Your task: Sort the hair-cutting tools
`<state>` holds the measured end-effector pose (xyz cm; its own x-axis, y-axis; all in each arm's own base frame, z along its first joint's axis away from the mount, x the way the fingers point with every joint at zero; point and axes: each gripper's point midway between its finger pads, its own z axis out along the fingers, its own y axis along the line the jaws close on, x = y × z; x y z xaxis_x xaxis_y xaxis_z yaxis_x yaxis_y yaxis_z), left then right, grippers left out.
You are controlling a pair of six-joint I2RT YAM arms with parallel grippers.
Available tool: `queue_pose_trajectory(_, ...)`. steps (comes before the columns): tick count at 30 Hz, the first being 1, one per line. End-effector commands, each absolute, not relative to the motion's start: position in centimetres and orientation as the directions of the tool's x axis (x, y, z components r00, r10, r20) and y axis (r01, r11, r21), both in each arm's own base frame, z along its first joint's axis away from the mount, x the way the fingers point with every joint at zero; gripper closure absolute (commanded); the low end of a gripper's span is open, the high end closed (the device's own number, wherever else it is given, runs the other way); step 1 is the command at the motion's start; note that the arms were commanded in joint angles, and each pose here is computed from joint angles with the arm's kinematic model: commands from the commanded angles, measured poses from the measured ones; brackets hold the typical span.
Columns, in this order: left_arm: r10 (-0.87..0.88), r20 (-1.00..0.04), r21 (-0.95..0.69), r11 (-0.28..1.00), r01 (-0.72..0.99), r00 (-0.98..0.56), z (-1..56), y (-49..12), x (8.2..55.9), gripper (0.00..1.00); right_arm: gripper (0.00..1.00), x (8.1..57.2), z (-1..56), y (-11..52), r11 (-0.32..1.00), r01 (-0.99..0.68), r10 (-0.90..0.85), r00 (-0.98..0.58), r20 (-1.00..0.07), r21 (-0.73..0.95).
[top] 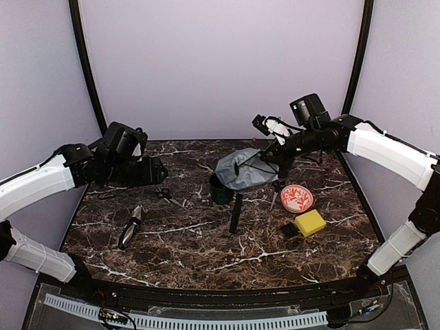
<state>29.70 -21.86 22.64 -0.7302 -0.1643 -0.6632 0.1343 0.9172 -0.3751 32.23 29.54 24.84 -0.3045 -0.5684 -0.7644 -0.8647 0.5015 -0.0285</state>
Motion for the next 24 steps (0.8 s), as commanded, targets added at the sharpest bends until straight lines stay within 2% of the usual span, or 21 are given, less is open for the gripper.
queue_pose_trajectory(1, 0.091, -0.424, 0.074, 0.995, 0.066, -0.901, 15.4, -13.7, 24.0, 0.29, 1.0, 31.0, 24.0, 28.2, 0.439, -0.891, -0.675, -0.239, -0.698, -0.12)
queue_pose_trajectory(4, 0.118, -0.271, 0.155, 0.985, 0.077, -0.955, 12.4, -12.2, 21.7, 0.29, 1.0, 30.1, 24.3, 28.4, 0.411, -0.906, -0.681, -0.229, -0.695, -0.104)
queue_pose_trajectory(6, 0.116, -0.218, 0.163, 0.983, 0.081, -0.969, 10.9, -12.0, 20.9, 0.28, 1.0, 29.0, 24.0, 28.8, 0.382, -0.921, -0.689, -0.229, -0.688, -0.076)
queue_pose_trajectory(12, 0.079, -0.172, 0.08, 0.995, 0.066, -0.982, 8.4, -12.3, 21.3, 0.27, 1.0, 24.6, 20.9, 29.8, 0.269, -0.96, -0.774, -0.171, -0.61, -0.073)
queue_pose_trajectory(18, 0.058, -0.124, 0.035, 0.998, 0.054, -0.991, 6.9, -11.7, 22.6, 0.27, 1.0, 21.7, 18.7, 30.4, 0.197, -0.98, -0.796, -0.157, -0.585, -0.005)
queue_pose_trajectory(24, 0.088, -0.074, 0.026, 0.996, 0.087, -0.993, 5.1, -11.3, 23.6, 0.35, 1.0, 20.7, 17.3, 31.9, 0.164, -0.986, -0.81, -0.152, -0.566, 0.03)
